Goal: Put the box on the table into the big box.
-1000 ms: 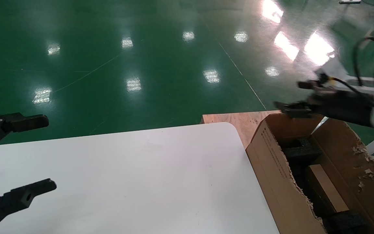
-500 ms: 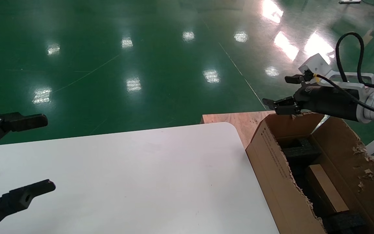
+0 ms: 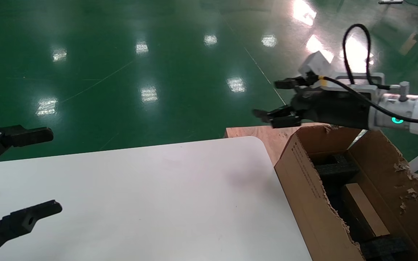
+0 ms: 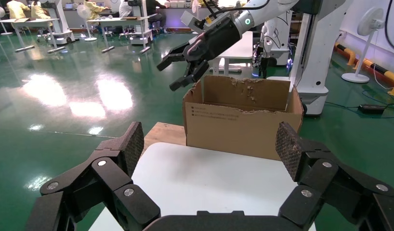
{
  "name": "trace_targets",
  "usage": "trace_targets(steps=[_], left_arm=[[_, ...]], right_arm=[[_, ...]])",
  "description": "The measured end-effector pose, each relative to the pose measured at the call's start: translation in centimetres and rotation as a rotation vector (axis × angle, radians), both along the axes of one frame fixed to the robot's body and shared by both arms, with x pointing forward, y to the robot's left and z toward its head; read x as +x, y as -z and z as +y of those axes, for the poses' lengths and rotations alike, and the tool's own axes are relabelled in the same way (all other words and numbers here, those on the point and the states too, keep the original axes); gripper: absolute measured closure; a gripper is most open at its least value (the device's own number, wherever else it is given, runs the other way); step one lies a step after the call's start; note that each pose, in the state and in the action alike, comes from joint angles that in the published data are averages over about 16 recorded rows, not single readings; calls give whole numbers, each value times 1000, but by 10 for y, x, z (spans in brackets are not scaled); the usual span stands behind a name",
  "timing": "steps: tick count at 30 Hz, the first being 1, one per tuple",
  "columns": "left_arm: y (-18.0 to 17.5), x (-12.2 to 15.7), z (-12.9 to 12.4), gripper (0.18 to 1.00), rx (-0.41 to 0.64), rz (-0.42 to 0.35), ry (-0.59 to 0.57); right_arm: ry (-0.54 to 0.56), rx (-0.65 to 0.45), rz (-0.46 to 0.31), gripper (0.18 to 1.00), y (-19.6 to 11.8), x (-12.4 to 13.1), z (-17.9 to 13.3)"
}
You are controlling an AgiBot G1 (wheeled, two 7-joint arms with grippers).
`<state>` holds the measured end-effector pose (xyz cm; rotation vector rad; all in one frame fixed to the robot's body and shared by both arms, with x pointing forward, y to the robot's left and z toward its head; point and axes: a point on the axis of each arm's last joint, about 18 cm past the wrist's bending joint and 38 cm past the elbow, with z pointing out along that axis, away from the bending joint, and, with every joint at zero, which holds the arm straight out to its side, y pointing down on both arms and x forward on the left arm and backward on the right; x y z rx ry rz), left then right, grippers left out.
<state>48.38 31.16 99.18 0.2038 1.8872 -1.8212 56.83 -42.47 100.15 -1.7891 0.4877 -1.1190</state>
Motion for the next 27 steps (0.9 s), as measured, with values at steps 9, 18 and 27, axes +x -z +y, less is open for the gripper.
trace_targets(steps=[9,18,27], left_arm=[[0,0,0,184,0,0,0],[0,0,0,184,0,0,0],[0,0,0,184,0,0,0]], right_arm=[[-201,19,0,178,-7,-7,48],[-387,40,-5,178,-10,-22,85],[-553,63,-17,178,-9,-42,110]])
